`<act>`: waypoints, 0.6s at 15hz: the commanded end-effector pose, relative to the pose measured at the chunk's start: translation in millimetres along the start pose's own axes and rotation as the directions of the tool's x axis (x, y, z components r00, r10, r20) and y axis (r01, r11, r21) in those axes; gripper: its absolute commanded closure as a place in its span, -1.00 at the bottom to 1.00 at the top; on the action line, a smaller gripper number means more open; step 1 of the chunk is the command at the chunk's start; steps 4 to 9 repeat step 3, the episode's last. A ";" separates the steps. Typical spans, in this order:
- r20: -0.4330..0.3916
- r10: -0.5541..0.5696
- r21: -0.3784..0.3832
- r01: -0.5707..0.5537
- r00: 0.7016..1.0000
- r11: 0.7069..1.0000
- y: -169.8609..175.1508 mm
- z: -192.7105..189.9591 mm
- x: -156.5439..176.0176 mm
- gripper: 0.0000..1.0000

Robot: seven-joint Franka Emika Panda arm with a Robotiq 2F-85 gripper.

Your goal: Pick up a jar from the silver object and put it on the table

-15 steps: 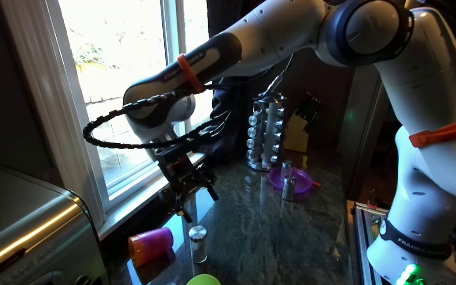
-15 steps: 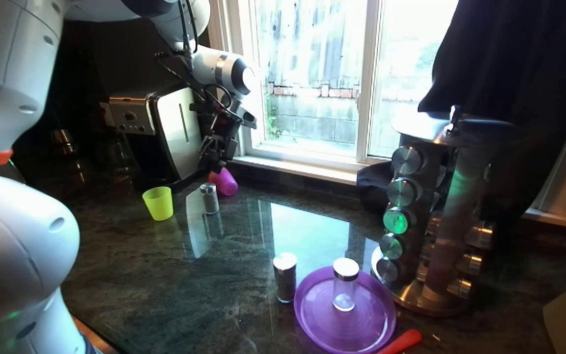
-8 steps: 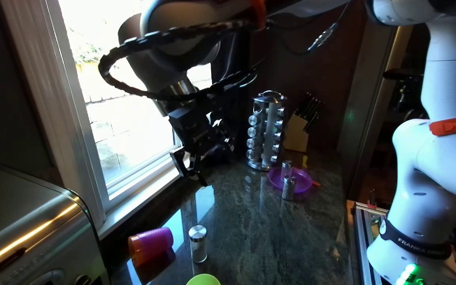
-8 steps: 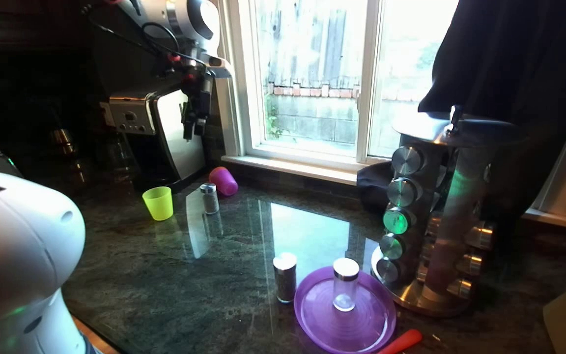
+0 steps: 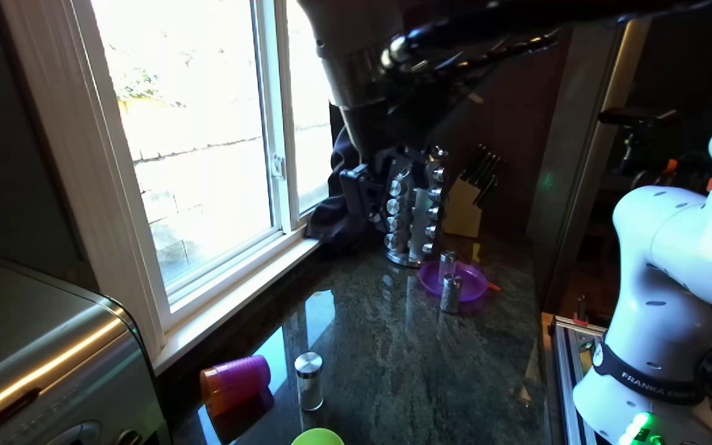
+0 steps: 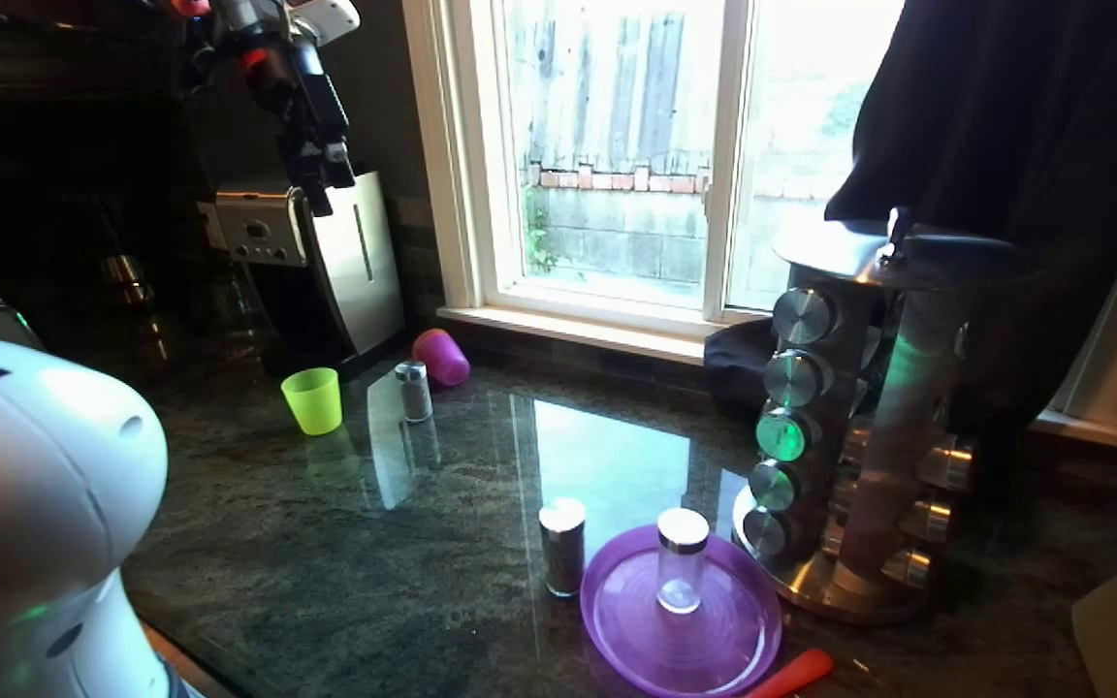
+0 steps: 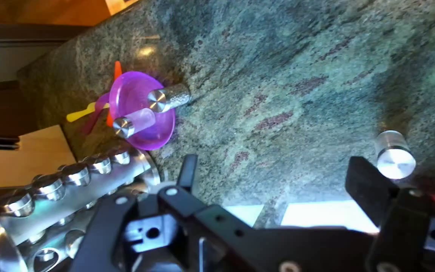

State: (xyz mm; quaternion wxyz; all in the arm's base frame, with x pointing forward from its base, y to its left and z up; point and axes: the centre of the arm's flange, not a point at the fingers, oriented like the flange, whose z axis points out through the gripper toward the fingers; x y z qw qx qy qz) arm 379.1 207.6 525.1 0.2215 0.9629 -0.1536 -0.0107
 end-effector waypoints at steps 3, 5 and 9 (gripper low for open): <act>-0.034 0.002 -0.003 -0.002 0.999 1.000 15.6 -0.6 -15.2 -1.00; -0.034 0.002 -0.003 -0.002 0.999 1.000 15.6 -0.6 -15.2 -1.00; -0.034 0.002 -0.003 -0.002 0.999 1.000 15.6 -0.6 -15.2 -1.00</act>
